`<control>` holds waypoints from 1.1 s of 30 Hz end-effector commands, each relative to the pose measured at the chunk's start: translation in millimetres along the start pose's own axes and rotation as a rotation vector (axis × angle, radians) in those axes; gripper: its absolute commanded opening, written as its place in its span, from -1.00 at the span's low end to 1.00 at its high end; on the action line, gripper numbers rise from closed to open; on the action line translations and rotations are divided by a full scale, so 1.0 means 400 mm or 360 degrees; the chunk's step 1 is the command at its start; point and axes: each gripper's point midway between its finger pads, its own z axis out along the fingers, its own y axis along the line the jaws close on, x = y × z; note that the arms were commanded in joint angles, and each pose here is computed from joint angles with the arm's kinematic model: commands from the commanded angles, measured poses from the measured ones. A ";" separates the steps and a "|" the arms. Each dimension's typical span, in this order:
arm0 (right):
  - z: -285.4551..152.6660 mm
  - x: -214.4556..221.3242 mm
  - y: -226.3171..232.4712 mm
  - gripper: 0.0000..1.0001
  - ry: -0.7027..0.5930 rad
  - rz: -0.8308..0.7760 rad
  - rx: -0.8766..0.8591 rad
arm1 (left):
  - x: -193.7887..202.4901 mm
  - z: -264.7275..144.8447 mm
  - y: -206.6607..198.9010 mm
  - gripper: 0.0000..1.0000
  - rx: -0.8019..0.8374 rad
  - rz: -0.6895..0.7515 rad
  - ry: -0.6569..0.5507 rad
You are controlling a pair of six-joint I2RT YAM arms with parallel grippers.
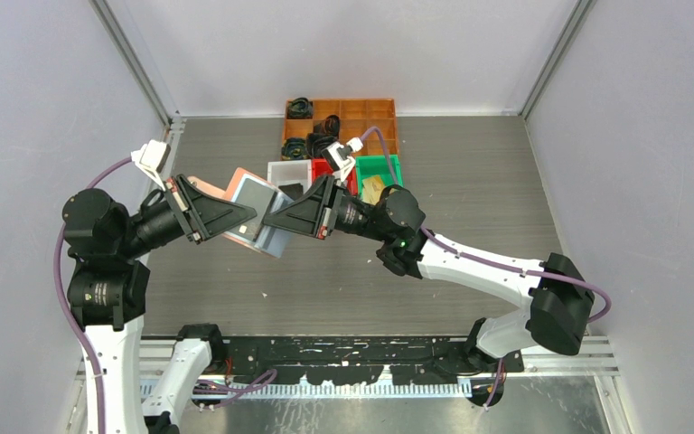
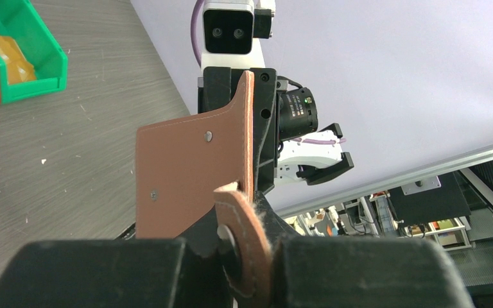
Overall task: Take the credit cards out of the card holder
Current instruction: Remove the credit card from the card holder.
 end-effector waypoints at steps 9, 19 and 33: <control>0.025 -0.042 0.077 -0.29 -0.0071 -0.0038 -0.0149 | 0.002 -0.018 -0.065 -0.87 0.0097 0.0161 -0.0019; 0.026 -0.038 0.065 -0.73 -0.0063 -0.0024 -0.0121 | 0.007 -0.019 -0.056 -0.88 0.0089 0.0222 -0.0020; -0.012 -0.015 0.039 -0.99 -0.0055 -0.0042 -0.0062 | -0.013 -0.013 -0.048 -0.79 0.0054 0.0229 -0.0067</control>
